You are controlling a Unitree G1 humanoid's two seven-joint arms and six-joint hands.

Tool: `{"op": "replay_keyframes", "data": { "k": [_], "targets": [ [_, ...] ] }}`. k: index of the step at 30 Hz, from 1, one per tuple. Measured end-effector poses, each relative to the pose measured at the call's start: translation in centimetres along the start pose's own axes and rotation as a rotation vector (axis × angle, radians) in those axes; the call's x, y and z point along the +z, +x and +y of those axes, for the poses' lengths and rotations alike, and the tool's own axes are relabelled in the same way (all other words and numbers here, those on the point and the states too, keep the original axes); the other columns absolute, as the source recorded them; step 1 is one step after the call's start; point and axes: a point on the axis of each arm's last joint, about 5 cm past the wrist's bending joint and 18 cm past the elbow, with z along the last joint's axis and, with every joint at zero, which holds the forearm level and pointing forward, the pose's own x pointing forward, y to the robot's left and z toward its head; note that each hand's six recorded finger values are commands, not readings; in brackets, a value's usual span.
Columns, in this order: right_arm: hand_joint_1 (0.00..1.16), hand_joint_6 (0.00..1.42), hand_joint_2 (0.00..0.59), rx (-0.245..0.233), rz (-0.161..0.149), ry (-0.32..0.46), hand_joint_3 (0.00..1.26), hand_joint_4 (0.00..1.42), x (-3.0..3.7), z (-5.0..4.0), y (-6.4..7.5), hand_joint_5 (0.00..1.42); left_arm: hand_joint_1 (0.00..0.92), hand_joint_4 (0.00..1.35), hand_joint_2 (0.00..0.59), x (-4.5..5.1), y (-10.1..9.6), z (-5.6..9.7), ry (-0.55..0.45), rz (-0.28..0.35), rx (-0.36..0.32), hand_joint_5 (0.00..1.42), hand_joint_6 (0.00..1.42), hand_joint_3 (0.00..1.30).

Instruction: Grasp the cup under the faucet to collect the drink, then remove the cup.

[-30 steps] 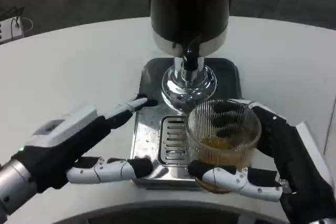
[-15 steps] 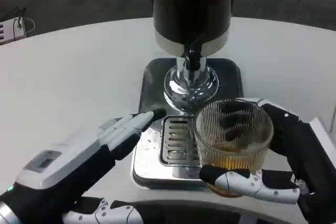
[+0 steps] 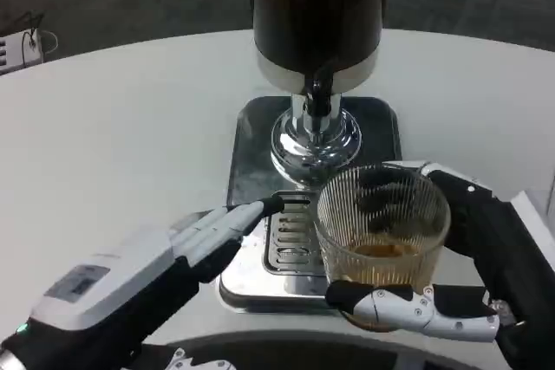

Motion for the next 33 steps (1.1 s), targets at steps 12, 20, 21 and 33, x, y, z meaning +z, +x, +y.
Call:
{"op": "replay_keyframes", "data": {
  "k": [12, 20, 21, 33],
  "targets": [
    [1.01, 1.42, 0.213, 0.005, -0.002, -0.003, 1.08, 1.28, 0.42, -0.12, -0.6, 1.38, 0.000, 0.00, 0.065, 0.12, -0.2, -0.2, -0.010, 0.013, -0.015, 0.00, 0.00, 0.00],
    [1.00, 1.42, 0.210, 0.018, 0.010, -0.003, 1.08, 1.28, 0.50, -0.16, -1.1, 1.38, 0.000, 0.00, 0.064, 0.21, -0.3, -0.2, -0.013, 0.018, -0.029, 0.00, 0.00, 0.00],
    [1.00, 1.42, 0.210, 0.018, 0.005, -0.002, 1.08, 1.28, 0.59, -0.18, -1.1, 1.38, 0.000, 0.00, 0.064, 0.21, -0.3, -0.2, -0.013, 0.018, -0.029, 0.00, 0.00, 0.00],
    [0.99, 1.42, 0.209, 0.027, 0.005, -0.011, 1.08, 1.28, 0.69, -0.47, -1.3, 1.37, 0.000, 0.00, 0.064, 0.70, -0.2, -0.2, -0.008, 0.004, -0.037, 0.00, 0.00, 0.00]
  ]
}}
